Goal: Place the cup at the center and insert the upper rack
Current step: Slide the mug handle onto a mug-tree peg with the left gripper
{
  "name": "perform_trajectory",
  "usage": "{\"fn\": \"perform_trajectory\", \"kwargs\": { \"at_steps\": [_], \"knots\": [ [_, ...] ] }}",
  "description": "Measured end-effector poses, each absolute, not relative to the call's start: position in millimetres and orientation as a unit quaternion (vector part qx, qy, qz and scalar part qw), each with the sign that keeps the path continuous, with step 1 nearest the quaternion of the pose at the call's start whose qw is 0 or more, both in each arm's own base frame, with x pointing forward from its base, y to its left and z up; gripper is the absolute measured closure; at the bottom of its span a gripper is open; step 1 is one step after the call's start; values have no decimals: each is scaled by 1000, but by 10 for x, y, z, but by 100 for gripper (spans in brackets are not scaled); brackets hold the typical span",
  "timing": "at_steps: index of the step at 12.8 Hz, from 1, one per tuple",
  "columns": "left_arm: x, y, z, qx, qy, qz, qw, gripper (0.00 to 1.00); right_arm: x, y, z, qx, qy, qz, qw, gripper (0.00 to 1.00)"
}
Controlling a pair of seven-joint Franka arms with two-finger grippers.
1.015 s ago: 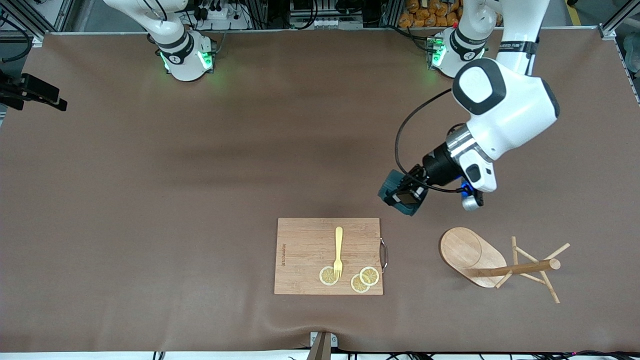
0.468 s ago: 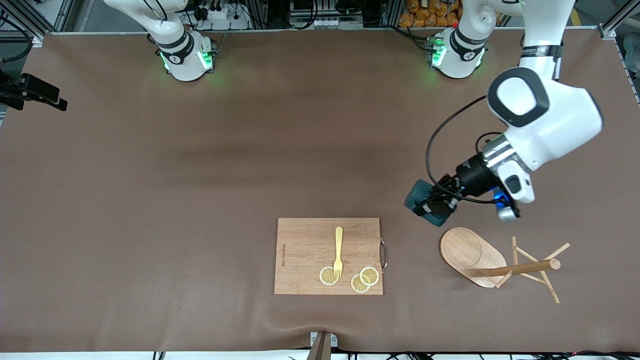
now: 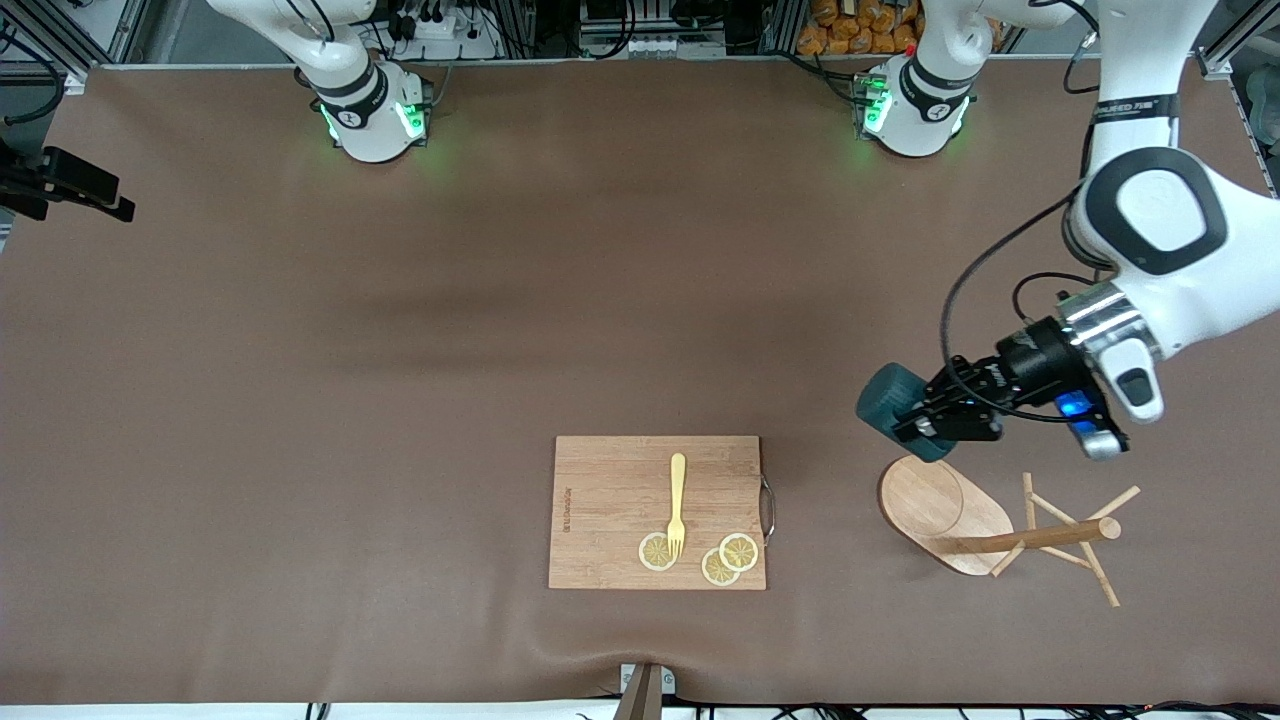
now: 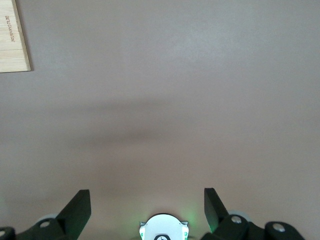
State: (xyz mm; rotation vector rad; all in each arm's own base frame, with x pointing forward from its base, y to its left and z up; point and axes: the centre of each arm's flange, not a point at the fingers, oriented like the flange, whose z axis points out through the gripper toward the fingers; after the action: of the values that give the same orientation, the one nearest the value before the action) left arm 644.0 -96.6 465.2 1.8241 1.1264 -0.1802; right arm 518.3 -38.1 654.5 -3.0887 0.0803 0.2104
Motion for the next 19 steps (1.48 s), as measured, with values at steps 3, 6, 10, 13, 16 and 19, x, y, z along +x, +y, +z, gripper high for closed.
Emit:
{"fn": "perform_trajectory", "kwargs": {
  "at_steps": [3,6,10,13,16,19],
  "knots": [
    [6479,-612,4632,719,463,-89,511,94,5183,-384,6545,-997,26,68,22,0],
    [6513,-191,4432,709,441,-96,541,94,5183,-386,6545,-997,26,68,22,0],
    [6566,35,4249,685,438,-95,574,94,5183,-386,6545,-997,26,68,22,0],
    [6589,188,4182,662,440,-97,599,94,5183,-387,6545,-997,26,68,22,0],
    [6584,341,4108,654,429,-98,615,94,5183,-388,6546,-997,26,68,22,0],
    [6599,471,3934,649,416,-88,631,94,5183,-392,6547,-997,27,68,22,0]
  ]
}}
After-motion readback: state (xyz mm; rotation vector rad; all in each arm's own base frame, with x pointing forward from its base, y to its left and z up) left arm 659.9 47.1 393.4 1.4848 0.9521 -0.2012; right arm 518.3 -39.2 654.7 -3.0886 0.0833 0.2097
